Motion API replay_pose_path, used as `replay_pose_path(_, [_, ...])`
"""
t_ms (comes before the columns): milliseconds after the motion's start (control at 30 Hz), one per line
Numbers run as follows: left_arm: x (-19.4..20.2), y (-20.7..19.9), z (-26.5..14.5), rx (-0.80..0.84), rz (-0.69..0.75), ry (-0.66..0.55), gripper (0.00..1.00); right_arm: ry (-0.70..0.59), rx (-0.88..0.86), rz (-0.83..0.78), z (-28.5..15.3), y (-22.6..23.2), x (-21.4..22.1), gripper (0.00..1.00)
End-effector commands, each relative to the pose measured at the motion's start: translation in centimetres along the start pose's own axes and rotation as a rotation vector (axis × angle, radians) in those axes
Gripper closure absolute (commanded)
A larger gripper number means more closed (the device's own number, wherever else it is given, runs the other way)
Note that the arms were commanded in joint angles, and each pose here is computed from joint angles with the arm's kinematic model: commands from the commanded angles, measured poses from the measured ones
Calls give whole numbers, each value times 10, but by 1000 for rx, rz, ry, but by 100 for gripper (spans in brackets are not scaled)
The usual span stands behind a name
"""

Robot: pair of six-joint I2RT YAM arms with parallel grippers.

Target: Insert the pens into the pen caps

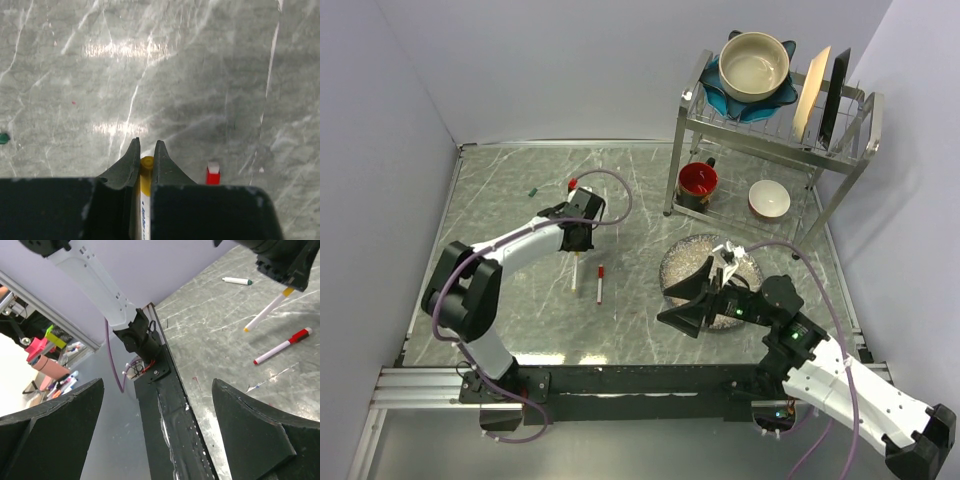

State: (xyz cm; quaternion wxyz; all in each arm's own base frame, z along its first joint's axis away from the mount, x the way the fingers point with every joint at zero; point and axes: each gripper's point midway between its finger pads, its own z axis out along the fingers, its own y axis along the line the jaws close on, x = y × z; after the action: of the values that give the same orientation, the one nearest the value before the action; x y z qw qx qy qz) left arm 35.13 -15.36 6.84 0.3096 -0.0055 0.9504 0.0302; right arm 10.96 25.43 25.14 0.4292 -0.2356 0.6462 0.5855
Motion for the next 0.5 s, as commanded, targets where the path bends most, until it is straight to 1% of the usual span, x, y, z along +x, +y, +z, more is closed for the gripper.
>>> replay_pose_path(0, [-5,1,17,-27,-34,26,98,-47,0,-63,-6,9,-15,4])
replay_pose_path(133, [6,5,27,-49,-35,72,96,-51,14,-76,-11,8,-15,3])
replay_pose_path(200, [8,2,27,-35,-46,75,96,-46,4,-76,-12,11,-14,4])
replay_pose_path(267, [9,-4,27,0,-54,75,94,-47,-2,-80,-13,13,-14,3])
replay_pose_path(333, [12,-10,28,39,-64,79,88,-50,5,-80,-14,12,-14,3])
replay_pose_path(400, [15,-13,30,47,-67,93,86,-59,8,-84,-16,13,-17,3])
replay_pose_path(433, [17,-14,30,52,-66,105,81,-60,10,-84,-16,14,-17,3])
replay_pose_path(467, [19,-13,30,46,-72,113,79,-61,11,-82,-17,14,-17,3])
